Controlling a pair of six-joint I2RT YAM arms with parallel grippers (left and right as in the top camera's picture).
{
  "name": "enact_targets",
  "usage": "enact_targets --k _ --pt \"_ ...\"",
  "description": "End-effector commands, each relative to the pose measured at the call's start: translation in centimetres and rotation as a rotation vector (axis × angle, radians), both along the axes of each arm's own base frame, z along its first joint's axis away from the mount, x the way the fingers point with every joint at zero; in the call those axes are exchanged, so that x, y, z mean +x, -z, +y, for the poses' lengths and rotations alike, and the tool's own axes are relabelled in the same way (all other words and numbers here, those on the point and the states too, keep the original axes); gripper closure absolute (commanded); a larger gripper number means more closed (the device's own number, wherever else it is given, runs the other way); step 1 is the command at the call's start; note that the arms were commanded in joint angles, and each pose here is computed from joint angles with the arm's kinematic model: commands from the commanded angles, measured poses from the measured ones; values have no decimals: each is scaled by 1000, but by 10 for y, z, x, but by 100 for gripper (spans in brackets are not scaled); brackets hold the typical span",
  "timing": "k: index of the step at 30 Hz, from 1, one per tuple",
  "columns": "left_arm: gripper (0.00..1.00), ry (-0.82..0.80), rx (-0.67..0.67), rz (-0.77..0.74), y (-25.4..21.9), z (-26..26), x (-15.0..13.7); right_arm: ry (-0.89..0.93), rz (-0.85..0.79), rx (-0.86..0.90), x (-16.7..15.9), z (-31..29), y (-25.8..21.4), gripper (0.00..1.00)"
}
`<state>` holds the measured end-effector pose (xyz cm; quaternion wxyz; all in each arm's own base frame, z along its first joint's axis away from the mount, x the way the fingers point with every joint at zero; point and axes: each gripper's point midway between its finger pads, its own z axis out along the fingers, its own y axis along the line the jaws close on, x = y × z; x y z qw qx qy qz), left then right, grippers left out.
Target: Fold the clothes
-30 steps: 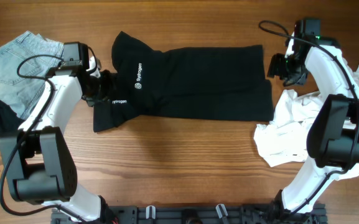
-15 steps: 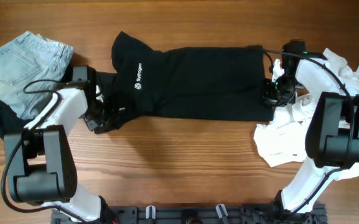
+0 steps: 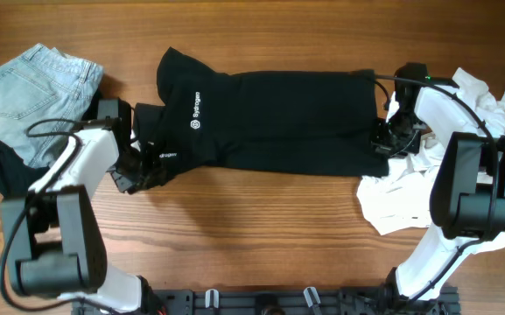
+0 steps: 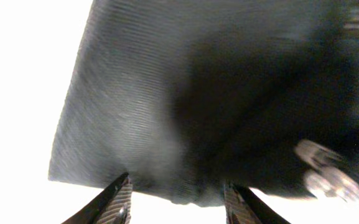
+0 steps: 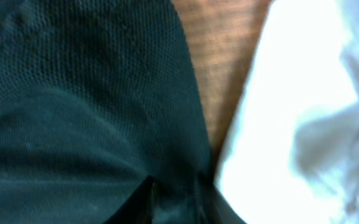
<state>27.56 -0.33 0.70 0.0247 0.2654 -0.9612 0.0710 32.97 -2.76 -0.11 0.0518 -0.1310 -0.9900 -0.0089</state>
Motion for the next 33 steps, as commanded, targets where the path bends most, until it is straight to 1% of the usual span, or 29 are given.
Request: enact_targets --k 1,2,4,6,8,9,12,13,15,16,17,19,20,21,24,26,27,28,29,30,31,33 --pt "47 100 -97 -230 -54 -37 38 17 -14 -27 10 -7 -6 61" --pt "46 131 -102 -249 -59 -47 38 18 -22 -24 12 -6 -8 60" --pt "46 192 -88 -250 -59 -61 35 18 -22 -24 12 -6 -8 60" --pt "46 355 -59 -270 -54 -82 34 18 -25 -25 13 -6 -8 60" --pt "46 449 -17 -280 -48 -94 35 20 -31 -25 15 -6 -7 60" --pt "43 502 19 -277 -43 -103 34 21 -31 -25 15 -6 -7 60" --pt "43 583 30 -276 -34 -122 31 21 -31 -25 15 -6 -7 59" --pt "44 603 52 -277 -29 -126 32 20 -31 -25 14 -6 -7 59" --pt "46 623 137 -275 -18 -122 37 20 -30 -25 14 -6 -7 59" --pt "48 626 168 -276 -14 -120 41 20 -30 -25 14 -6 -7 59" --pt "54 622 211 -277 -10 -114 45 20 -29 -25 14 -6 -7 59" --pt "74 607 272 -295 -11 -105 53 20 -27 -25 13 -6 -7 59" --pt "91 598 307 -321 -14 -101 60 21 -27 -25 13 -6 -7 60" --pt "96 586 332 -360 -22 -100 71 21 -27 -25 13 -6 -7 60" --pt "96 544 373 -493 -57 -104 105 21 -26 -24 13 -6 -7 60" --pt "96 489 386 -640 -89 -109 141 21 -26 -24 13 -6 -7 60" --pt "96 467 384 -687 -96 -109 151 20 -26 -24 13 -6 -7 60" --pt "82 452 382 -711 -100 -108 157 21 -23 -25 13 -6 -7 60" --pt "53 443 380 -707 -99 -105 157 20 -22 -24 12 -6 -8 60" --pt "45 447 377 -689 -96 -103 154 19 -21 -24 12 -6 -8 59" --pt "43 457 383 -669 -94 -101 150 17 -22 -25 12 -6 -8 59" --pt "38 436 394 -681 -99 -94 155 19 -45 -27 18 -7 -13 59"
